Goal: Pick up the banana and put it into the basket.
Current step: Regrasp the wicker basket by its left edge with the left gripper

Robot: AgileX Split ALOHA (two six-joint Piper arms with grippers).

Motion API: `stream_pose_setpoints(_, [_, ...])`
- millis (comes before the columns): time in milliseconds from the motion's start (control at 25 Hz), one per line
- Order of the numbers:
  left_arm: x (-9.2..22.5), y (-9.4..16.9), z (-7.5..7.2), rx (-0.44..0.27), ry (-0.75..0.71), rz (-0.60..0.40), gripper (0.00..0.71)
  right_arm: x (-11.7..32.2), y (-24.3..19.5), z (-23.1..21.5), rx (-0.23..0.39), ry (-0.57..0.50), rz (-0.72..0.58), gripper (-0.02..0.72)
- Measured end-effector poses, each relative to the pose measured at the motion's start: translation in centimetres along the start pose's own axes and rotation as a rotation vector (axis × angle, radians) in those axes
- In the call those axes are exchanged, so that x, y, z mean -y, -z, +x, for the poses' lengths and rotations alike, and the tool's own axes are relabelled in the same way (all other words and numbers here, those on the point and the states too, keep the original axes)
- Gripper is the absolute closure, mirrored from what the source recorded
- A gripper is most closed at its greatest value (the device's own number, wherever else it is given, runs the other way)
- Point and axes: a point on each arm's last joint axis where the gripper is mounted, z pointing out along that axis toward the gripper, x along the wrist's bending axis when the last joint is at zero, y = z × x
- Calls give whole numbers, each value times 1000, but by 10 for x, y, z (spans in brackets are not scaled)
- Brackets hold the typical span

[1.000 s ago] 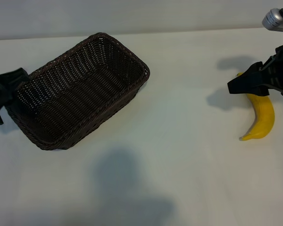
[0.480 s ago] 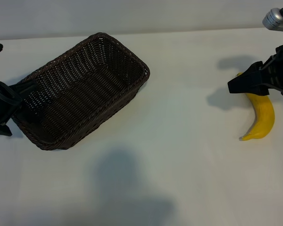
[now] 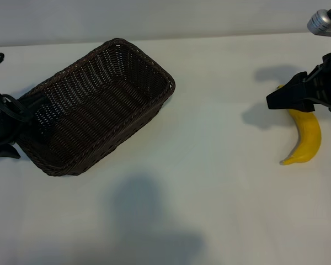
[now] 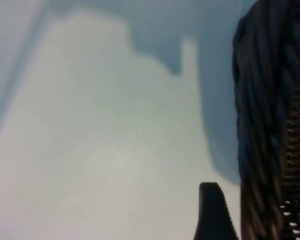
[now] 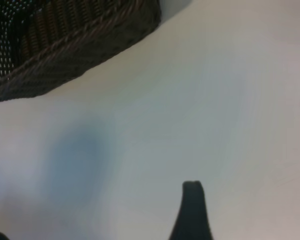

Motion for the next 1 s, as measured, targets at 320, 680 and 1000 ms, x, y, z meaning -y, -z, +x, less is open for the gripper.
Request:
stream_pose_setpoints(320, [-7, -24, -5, -7, 12, 13, 232, 0, 0, 0, 0, 0, 0, 119])
stream_pose_setpoints(680, [-9, -40, -7, -16, 22, 28, 337, 0, 0, 0, 0, 0, 0, 119])
stream_pose_setpoints(1000, [-10, -41, -7, -5, 29, 22, 490, 0, 0, 0, 0, 0, 0, 119])
